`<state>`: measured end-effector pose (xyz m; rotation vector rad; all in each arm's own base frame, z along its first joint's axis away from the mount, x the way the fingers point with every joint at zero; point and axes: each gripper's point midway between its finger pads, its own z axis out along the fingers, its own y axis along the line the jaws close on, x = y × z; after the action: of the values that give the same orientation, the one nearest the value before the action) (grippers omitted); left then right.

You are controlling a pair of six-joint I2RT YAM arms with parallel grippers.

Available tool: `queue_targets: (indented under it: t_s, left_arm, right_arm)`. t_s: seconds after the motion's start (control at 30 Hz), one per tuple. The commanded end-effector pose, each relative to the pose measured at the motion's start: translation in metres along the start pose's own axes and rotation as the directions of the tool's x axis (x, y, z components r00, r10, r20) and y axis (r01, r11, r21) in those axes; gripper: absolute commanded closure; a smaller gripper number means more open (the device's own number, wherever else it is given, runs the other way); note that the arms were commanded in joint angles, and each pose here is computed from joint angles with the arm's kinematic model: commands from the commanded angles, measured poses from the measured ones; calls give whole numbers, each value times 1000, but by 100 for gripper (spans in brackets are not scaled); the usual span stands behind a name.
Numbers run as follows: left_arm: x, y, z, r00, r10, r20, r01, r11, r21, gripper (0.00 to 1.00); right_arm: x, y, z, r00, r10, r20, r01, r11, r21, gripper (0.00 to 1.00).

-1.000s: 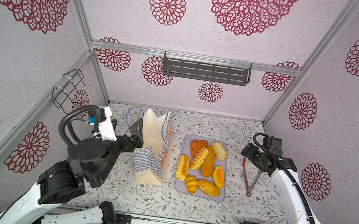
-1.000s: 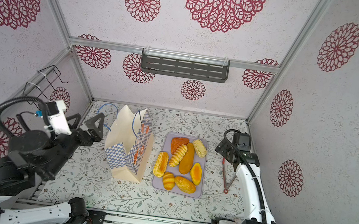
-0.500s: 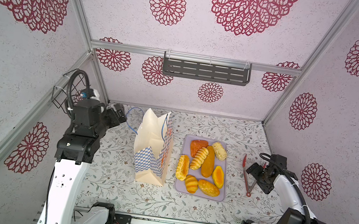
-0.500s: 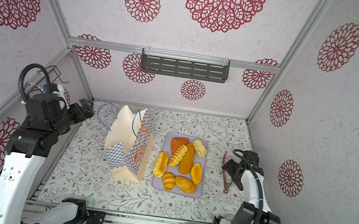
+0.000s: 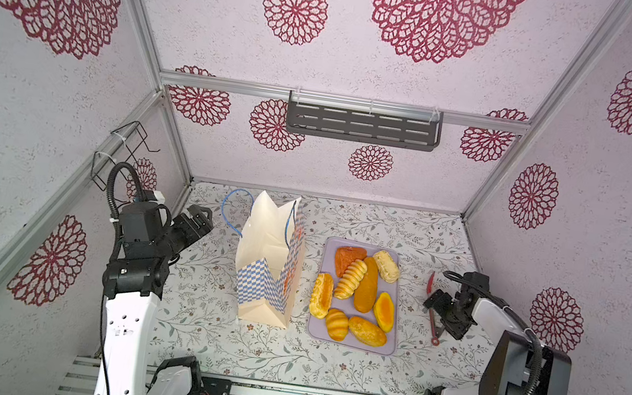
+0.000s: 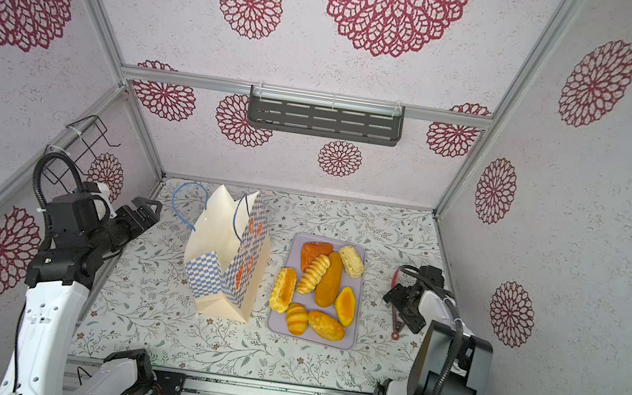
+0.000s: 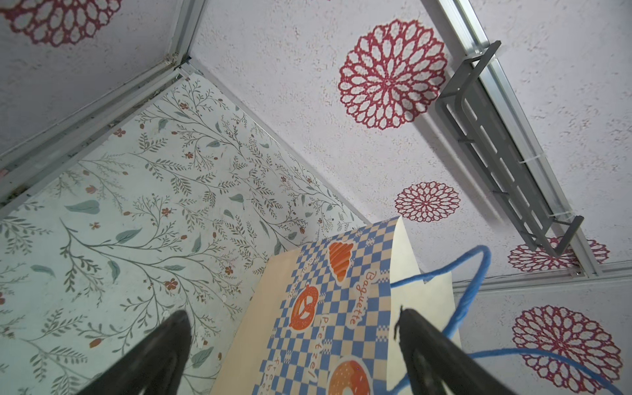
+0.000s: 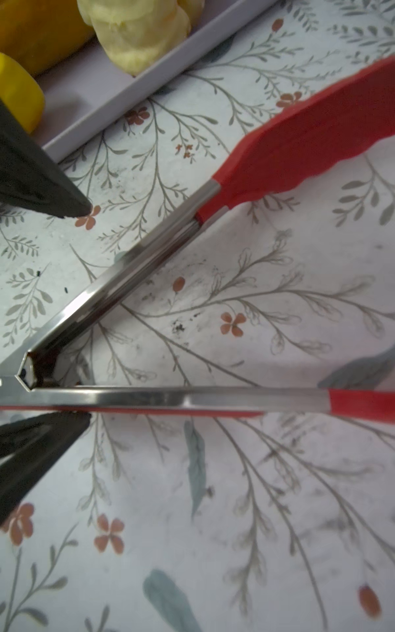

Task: Place the fake bread into the paper bag

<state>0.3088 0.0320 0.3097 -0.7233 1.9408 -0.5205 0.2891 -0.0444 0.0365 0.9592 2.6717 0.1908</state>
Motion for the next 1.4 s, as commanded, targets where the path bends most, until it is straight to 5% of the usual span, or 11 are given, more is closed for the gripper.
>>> queue_targets:
  t_s: [0.0,0.23,0.6,1.0,1.17,1.37]
  left_arm:
    - [3,-6,-8,1000,-21,11,21,999,42,2]
    - [24,-22,-24,998,47,-35,-45,998,51,3]
    - [44,-79,-36,989,144,-42,-135,977,163,3]
    - [49,-72,-39,987,156,-30,-150,978,142,3]
    - [50,-71,-37,987,158,-37,-151,979,140,3]
    - [46,-76,-40,985,168,-38,-161,976,144,3]
  right_arm:
    - [0,16,4,999,-32,14,32,999,-10,12]
    - [10,42,13,996,-93,6,93,996,-2,18]
    - [-16,33,13,994,-90,54,82,988,131,12]
    - [-23,28,33,997,-65,46,55,981,188,18]
    - [-23,27,40,998,-51,43,41,980,193,25]
    - [-30,30,30,994,-40,105,22,986,167,44]
